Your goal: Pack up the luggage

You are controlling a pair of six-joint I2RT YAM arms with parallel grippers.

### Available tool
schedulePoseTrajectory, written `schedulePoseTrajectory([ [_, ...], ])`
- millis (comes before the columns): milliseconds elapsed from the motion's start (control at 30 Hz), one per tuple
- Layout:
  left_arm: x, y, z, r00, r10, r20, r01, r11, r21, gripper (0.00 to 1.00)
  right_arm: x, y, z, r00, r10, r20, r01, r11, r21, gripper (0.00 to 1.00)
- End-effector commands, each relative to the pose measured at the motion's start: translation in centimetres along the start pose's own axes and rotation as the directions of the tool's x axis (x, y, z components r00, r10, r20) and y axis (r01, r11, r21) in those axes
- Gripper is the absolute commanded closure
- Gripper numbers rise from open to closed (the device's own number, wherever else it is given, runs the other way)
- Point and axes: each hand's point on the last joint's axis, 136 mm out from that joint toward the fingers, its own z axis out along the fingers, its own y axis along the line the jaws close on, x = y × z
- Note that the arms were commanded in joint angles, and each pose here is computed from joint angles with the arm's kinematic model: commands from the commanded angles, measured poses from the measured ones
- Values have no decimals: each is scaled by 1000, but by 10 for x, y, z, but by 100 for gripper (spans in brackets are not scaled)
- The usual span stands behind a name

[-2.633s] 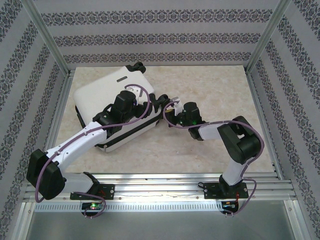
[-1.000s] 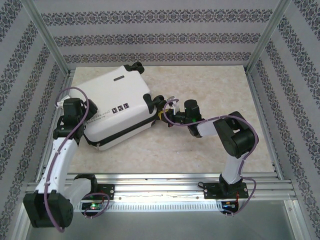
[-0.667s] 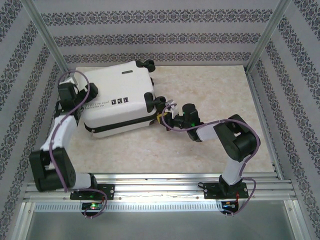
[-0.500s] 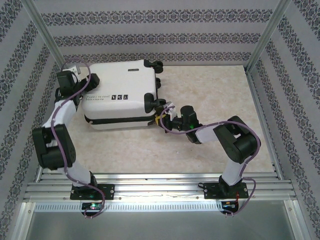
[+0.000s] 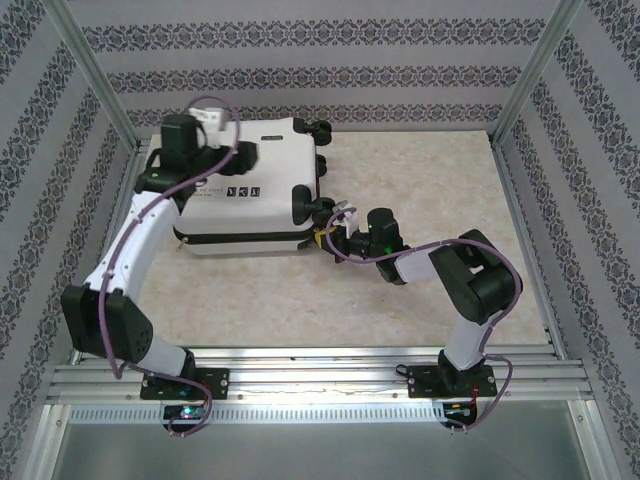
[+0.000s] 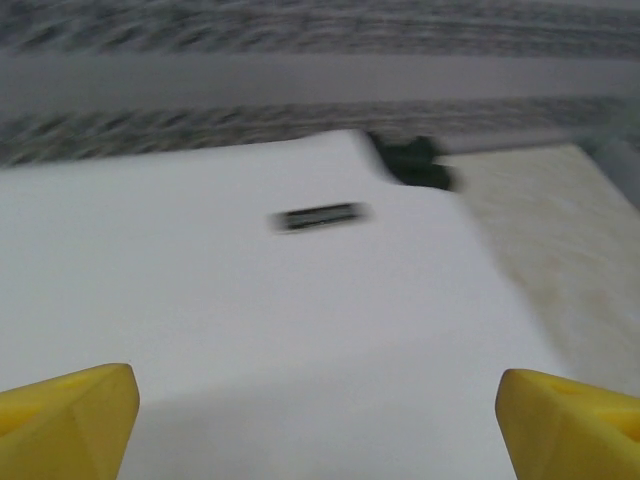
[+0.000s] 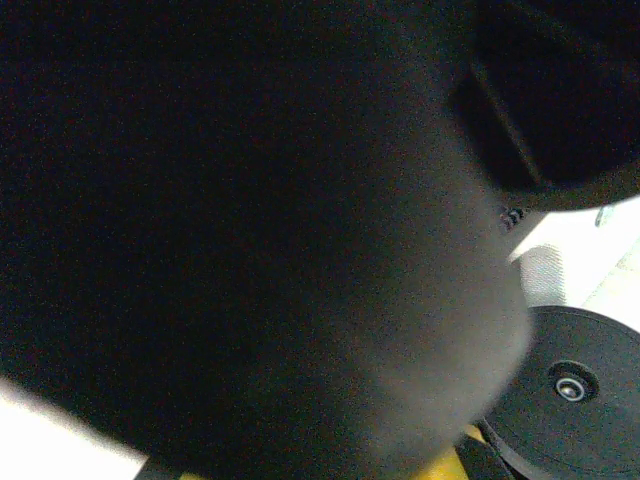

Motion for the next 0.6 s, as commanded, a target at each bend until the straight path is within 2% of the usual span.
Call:
schedulePoseTrajectory([
  [0,25,-47,0,979,186,-89,-174,976,129,7,-47,10,-4,990,-50,128,61,994,-86,100],
  [167,54,-109,25,916,371,-154,-308,895,322,7,-47,3,-3,989,30,146,-17,996,-87,100],
  [233,68,-126,37,879,438,-187,-353,863,361,7,-48,-2,-3,985,73,155,-61,995,-78,100],
  [300,84,-141,49,824,523,-219,-417,821,389,8,-49,-3,-4,980,110,166,-98,992,-82,100],
  [400,106,-160,61,749,613,-252,-472,760,446,10,-50,-7,-6,973,146,177,-134,988,-74,100],
  [567,121,-168,72,683,675,-280,-512,715,477,11,-52,-9,-8,967,192,169,-175,978,-110,100],
])
